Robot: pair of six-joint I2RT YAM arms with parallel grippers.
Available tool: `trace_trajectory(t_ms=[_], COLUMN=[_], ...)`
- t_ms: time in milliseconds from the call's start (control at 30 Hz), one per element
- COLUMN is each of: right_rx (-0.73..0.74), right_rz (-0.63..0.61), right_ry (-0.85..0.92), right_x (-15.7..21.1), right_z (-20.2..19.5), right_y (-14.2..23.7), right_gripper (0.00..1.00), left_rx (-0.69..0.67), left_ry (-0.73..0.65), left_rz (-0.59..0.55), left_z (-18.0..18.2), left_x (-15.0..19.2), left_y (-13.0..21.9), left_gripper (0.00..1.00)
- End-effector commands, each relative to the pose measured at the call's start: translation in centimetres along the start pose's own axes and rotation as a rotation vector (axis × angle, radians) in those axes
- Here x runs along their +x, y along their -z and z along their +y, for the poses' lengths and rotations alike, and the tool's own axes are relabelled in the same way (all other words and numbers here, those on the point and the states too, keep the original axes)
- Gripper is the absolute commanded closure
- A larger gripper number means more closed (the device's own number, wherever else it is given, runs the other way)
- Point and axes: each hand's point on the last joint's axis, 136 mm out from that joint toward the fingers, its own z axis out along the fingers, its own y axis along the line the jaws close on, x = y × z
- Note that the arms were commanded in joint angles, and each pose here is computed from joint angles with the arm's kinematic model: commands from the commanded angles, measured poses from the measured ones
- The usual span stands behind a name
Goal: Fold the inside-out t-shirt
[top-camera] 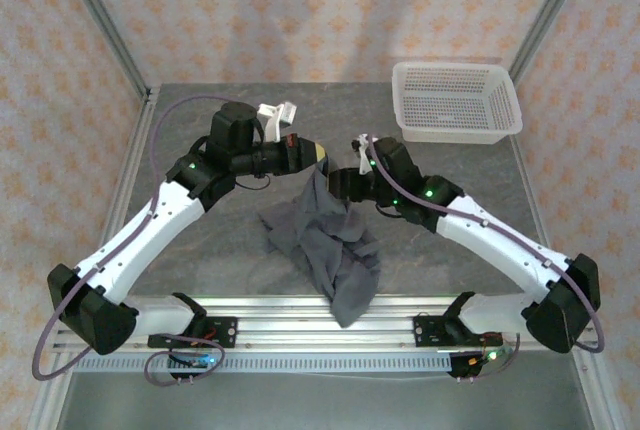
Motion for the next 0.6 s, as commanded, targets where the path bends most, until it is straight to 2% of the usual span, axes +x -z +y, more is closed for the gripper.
trace_trajectory(t_ms=[0,33,100,167,300,367,467,567], right_rx=[-0.118,-0.114,-0.075,-0.001,0.343,0.433,0.411,0.280], right_rz=[-0.058,-0.064,-0.094,-0.133,-0.248,-0.249,-0.187,-0.127], right_ry=[0.118,0.154,0.202,0.235,0.212,0.200,0.177,0.094], right_x=[-2.1,-2.1,-2.6,-3.6,-6.4,-6.6,-5.3,-3.5], right_z=[3.7,4.1,4.1,3.5,-1.8,-3.2,-3.2,-1.9], right_y=[0.8,0.8,0.8,0.9,2.3,3.1,3.3,3.4], right_gripper=[0.40,0.31,0.27,0.26,0.31,0.35,0.40,0.40], left_rx=[0.049,0.048,0.048,0.045,0.034,0.020,-0.007,-0.011], left_ry=[-0.047,-0.046,-0.050,-0.048,-0.041,-0.042,-0.050,-0.049], left_rz=[0.010,0.011,0.009,0.010,0.020,0.023,0.018,0.019], left_z=[-1.2,-1.2,-1.2,-1.1,-0.8,-0.5,-0.1,0.0], left_x=[0.2,0.2,0.1,0.1,0.2,0.3,0.3,0.2], left_y=[0.6,0.6,0.5,0.4,0.2,0.2,0.4,0.2], left_gripper=[1.00,1.00,1.00,1.00,1.00,1.00,1.00,1.00])
